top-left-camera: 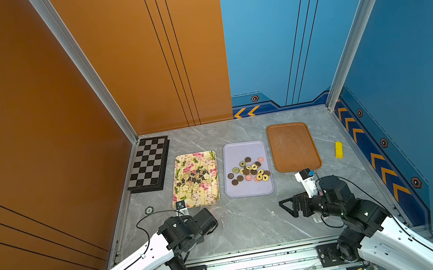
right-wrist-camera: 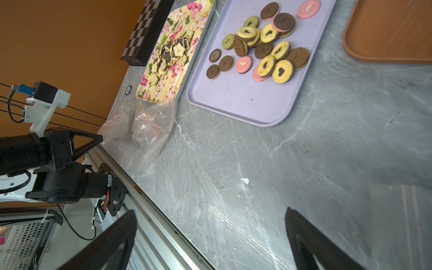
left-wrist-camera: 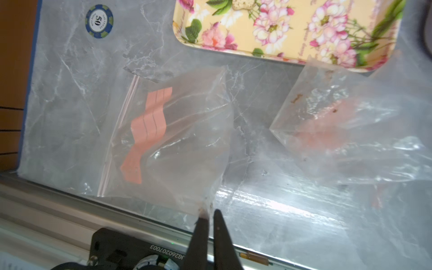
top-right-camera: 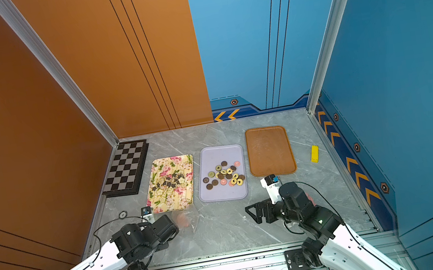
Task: Pour cookies out of the ziploc bag
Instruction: Place the ziploc bag at the center of the board, then open the ziploc bag at the center of the board.
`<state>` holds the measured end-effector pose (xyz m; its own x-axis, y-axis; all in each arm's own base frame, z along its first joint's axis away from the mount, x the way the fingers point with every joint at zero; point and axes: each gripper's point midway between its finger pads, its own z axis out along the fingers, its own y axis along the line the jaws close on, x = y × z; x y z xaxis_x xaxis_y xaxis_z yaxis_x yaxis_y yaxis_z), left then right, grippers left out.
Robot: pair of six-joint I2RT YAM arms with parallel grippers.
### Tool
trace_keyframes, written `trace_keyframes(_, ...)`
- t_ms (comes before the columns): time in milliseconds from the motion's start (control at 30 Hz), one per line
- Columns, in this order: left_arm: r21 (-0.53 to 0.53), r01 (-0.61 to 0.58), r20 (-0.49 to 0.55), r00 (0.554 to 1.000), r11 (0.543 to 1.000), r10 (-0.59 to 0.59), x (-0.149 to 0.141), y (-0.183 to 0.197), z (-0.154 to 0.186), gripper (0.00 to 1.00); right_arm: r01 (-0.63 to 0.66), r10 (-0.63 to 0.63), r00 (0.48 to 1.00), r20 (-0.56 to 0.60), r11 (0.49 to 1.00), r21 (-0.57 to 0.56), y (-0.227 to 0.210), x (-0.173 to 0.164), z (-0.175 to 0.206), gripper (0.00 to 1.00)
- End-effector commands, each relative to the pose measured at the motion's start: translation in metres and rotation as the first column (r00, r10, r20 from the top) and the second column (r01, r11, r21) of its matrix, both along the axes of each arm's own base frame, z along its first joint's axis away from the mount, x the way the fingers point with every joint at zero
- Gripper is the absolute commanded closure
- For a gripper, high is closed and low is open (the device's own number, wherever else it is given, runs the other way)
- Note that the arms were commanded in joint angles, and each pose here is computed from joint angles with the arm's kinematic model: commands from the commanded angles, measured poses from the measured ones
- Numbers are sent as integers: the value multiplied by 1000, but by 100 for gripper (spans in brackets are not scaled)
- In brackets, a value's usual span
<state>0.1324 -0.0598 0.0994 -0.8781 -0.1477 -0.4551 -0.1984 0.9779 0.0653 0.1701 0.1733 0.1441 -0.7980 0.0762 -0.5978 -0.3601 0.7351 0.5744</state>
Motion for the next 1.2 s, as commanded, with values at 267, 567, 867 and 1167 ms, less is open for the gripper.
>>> trace_keyframes(267, -162, 146, 158, 980, 976, -120, 6, -28, 35, 49, 265, -284, 957, -63, 941, -210, -45, 23, -30, 0)
trace_keyframes(567, -215, 427, 287, 887, 878, -361, 23, -96, 75, 38, 437, -469, 883, -18, 836, -331, -92, 16, -44, 0)
trace_keyframes(867, -372, 741, 391, 671, 558, -630, 23, -212, 120, 27, 449, -499, 864, 61, 713, -539, -103, 5, -60, 0)
trace_keyframes(1167, -596, 707, 361, 660, 380, -659, 44, -266, 97, 29, 446, -515, 850, 109, 596, -668, -113, 0, -68, 14)
